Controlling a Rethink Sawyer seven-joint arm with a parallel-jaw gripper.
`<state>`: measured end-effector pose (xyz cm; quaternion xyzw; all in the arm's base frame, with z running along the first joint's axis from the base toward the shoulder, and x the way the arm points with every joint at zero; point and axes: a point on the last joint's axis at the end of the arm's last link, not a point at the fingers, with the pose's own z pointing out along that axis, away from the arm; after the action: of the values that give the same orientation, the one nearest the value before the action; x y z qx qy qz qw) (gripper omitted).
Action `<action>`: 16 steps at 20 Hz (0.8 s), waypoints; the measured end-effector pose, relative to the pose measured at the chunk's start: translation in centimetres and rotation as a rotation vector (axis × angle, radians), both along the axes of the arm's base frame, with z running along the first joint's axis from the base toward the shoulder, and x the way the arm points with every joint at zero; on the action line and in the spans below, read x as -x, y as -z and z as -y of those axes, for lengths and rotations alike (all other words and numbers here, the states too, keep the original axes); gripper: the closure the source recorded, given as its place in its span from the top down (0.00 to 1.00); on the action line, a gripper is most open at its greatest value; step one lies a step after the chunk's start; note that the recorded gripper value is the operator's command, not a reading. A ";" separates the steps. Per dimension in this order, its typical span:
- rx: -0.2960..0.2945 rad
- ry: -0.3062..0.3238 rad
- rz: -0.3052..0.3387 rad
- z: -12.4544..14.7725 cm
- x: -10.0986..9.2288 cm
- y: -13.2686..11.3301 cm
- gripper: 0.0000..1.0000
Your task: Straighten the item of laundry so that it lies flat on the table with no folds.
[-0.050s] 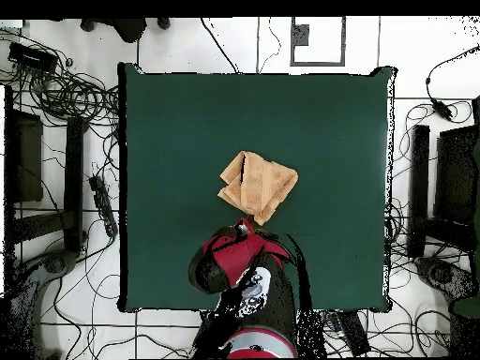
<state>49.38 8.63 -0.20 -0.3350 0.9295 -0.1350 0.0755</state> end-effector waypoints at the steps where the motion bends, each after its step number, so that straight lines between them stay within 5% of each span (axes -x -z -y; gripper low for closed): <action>1: -0.003 -0.006 0.005 -0.2 0.0 0.0 1.00; 16: -0.002 -0.034 0.048 -0.6 -0.8 -0.2 1.00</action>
<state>50.14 9.27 -0.03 -0.3474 0.9217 -0.1407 0.1001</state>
